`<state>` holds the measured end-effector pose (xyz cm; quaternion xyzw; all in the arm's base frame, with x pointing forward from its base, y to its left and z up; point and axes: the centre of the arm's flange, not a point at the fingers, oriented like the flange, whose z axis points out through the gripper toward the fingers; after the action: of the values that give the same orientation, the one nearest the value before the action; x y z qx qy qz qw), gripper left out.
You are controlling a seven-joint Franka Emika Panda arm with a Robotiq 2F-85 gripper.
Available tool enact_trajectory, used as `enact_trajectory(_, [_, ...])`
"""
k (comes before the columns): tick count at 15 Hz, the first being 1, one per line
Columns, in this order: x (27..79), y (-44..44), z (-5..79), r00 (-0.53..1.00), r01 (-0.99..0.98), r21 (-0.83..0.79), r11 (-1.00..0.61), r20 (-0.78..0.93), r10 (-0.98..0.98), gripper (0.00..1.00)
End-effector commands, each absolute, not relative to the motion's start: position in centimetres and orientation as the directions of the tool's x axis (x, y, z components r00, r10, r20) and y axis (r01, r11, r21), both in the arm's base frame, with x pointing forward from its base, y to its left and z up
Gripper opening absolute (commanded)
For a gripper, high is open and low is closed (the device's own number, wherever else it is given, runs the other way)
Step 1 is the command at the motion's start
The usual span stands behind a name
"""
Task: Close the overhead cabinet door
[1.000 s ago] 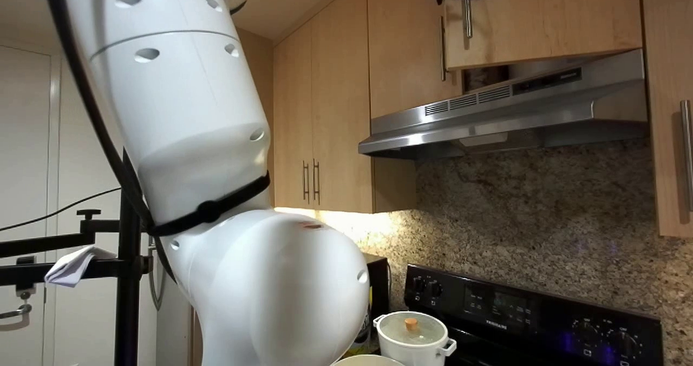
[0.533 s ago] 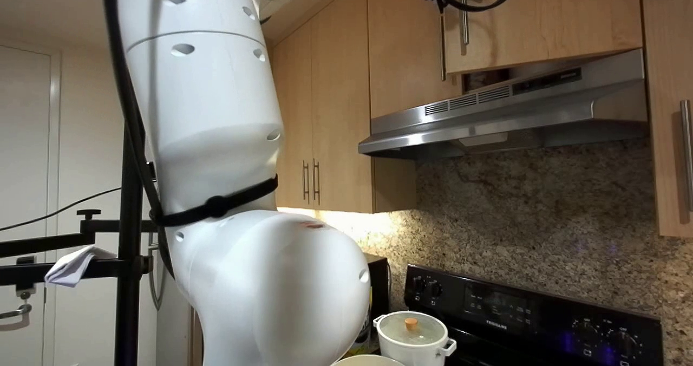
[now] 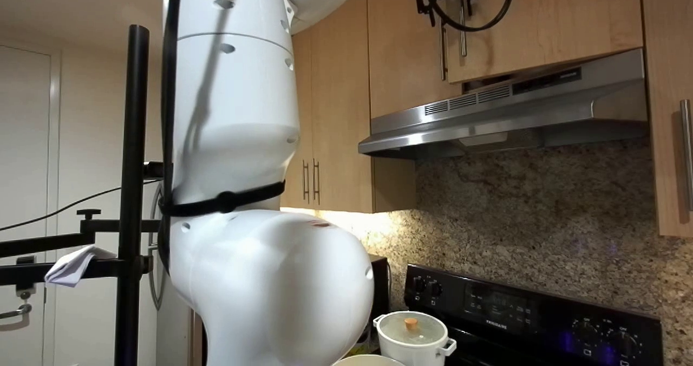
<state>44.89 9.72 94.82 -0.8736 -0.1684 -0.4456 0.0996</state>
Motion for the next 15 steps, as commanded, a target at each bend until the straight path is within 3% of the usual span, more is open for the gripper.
enact_trajectory(1, [46.4,11.8,95.5,0.518,0.481,-0.014,-0.877,0.812,0.271,1.0])
enact_trajectory(6, [45.2,10.4,95.9,0.464,0.462,0.038,-0.886,0.841,0.278,1.0])
enact_trajectory(15, [38.4,4.5,99.4,0.341,0.283,0.061,-0.957,0.926,0.16,1.0])
